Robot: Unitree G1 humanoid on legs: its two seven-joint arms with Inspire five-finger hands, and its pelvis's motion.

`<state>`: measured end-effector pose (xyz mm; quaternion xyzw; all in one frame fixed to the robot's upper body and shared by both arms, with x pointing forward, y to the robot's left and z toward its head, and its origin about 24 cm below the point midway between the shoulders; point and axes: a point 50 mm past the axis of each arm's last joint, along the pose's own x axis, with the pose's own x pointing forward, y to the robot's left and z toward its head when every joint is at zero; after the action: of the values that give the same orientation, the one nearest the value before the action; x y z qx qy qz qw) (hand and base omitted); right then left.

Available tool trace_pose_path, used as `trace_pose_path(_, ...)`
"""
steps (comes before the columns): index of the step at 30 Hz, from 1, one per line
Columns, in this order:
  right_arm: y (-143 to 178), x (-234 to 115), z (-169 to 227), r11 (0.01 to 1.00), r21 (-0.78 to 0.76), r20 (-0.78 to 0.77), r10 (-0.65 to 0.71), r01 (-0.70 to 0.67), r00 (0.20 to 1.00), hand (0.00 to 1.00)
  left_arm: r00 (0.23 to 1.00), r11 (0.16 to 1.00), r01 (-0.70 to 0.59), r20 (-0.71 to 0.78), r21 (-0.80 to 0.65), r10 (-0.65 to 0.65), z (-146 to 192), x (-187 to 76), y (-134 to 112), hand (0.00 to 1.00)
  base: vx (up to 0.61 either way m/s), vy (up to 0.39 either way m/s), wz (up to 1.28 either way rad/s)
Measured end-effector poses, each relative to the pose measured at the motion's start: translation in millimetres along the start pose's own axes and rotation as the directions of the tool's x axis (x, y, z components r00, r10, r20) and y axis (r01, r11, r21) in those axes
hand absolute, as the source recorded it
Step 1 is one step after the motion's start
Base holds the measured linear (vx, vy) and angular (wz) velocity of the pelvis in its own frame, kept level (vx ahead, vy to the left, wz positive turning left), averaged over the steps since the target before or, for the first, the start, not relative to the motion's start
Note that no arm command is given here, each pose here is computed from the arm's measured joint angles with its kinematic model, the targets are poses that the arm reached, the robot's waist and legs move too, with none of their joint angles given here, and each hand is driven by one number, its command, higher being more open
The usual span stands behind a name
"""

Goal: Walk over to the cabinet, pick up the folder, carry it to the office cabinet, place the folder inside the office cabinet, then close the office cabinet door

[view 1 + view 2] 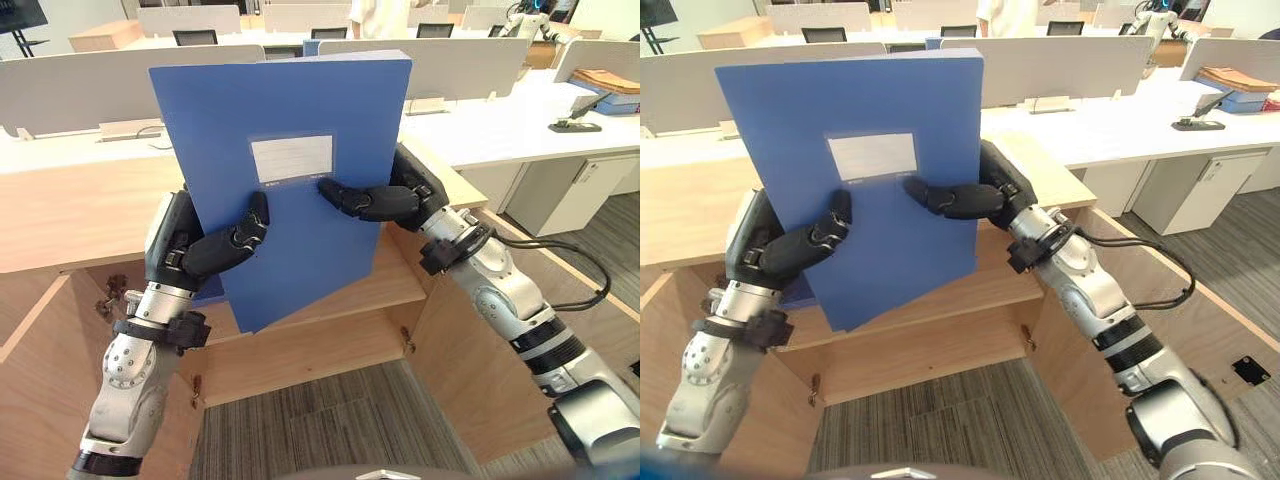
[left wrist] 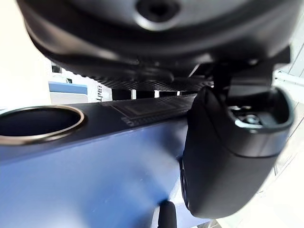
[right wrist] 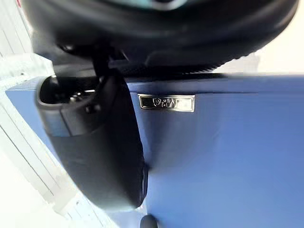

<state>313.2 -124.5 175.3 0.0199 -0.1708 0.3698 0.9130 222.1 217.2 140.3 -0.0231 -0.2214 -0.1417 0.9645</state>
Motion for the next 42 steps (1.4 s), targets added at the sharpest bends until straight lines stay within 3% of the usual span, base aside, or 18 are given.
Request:
trace_pose_path(2,-1.1,-3.4,-1.3,1.000,0.000,-0.025,0.020,-0.020,0.999,0.00,0.999,0.999,0.015,-0.034,-0.039,-0.016,-3.8,-0.9,2.4,0.00,-0.02,0.001,0.00)
trace_pose_path(3,-2.8,-5.2,-1.5,1.000,-0.006,-0.037,0.020,-0.020,0.999,0.00,0.998,0.997,0.036,-0.049,-0.063,-0.039,-5.5,-1.3,0.9,1.00,-0.05,0.002,-0.01)
trace_pose_path(6,-3.0,-7.6,0.7,0.999,-0.005,-0.042,0.036,-0.036,0.998,0.00,0.994,0.992,0.061,-0.085,-0.109,-0.071,-9.9,-4.5,-1.6,1.00,-0.07,0.004,-0.03)
trace_pose_path(9,2.4,-8.5,11.3,0.994,-0.065,-0.028,0.086,-0.087,0.996,0.00,0.976,0.976,0.086,-0.178,-0.200,-0.123,-24.8,-26.2,-5.3,1.00,-0.03,0.007,-0.06)
trace_pose_path(14,17.2,-6.9,30.0,0.942,-0.274,-0.028,0.194,-0.195,0.981,0.00,0.899,0.947,0.121,-0.372,-0.299,-0.232,-57.3,-66.8,-15.5,1.00,-0.03,-0.005,-0.03)
trace_pose_path(16,49.2,-2.4,53.7,0.867,-0.463,0.114,0.265,-0.185,0.957,0.00,0.834,0.923,0.170,-0.449,-0.346,-0.322,-77.9,-90.6,-36.4,1.00,-0.02,-0.011,-0.09)
trace_pose_path(19,79.5,-5.1,63.9,0.785,-0.598,0.207,0.347,-0.163,0.915,0.00,0.850,0.920,0.079,-0.456,-0.384,-0.263,-93.8,-102.4,-48.1,1.00,0.00,-0.002,-0.02)
trace_pose_path(24,90.1,-6.6,54.1,0.767,-0.630,0.225,0.329,-0.120,0.917,0.00,0.807,0.950,0.041,-0.550,-0.309,-0.214,-114.6,-123.0,-44.1,1.00,-0.05,0.008,-0.01)
trace_pose_path(27,95.5,-7.9,45.7,0.763,-0.636,0.218,0.319,-0.114,0.922,0.00,0.636,0.970,0.098,-0.736,-0.221,-0.232,-139.6,-159.3,-43.4,1.00,-0.05,0.010,-0.03)
trace_pose_path(29,96.5,-8.3,49.0,0.760,-0.647,0.273,0.300,-0.057,0.914,0.00,0.437,0.970,0.129,-0.867,-0.205,-0.241,-156.3,-199.6,-46.9,1.00,0.00,0.000,0.00)
trace_pose_path(32,93.1,-8.3,43.1,0.745,-0.666,0.274,0.278,-0.027,0.921,0.00,0.212,0.966,0.183,-0.952,-0.185,-0.222,-164.6,-241.5,-43.7,1.00,0.00,0.000,0.00)
trace_pose_path(35,91.8,-7.3,1.1,0.705,-0.695,0.081,0.271,-0.141,0.959,0.00,0.217,0.978,0.181,-0.966,-0.098,-0.137,-175.0,-237.7,-42.5,1.00,0.00,0.000,0.00)
trace_pose_path(38,97.9,-17.8,-44.8,0.655,-0.694,-0.140,0.286,-0.300,0.948,0.00,0.158,0.988,0.153,-0.987,0.028,0.004,-187.6,-243.6,-37.1,1.00,-0.01,0.000,0.01)
trace_pose_path(40,102.5,-37.6,-85.5,0.611,-0.651,-0.336,0.299,-0.450,0.893,0.00,0.058,0.984,0.054,-0.985,0.168,0.165,-192.4,-261.2,-29.4,1.00,-0.02,-0.011,0.06)
trace_pose_path(42,100.6,-54.5,-110.2,0.553,-0.625,-0.471,0.294,-0.550,0.831,0.00,0.014,0.966,-0.001,-0.966,0.257,0.257,-193.7,-267.7,-29.7,1.00,-0.01,0.005,0.14)
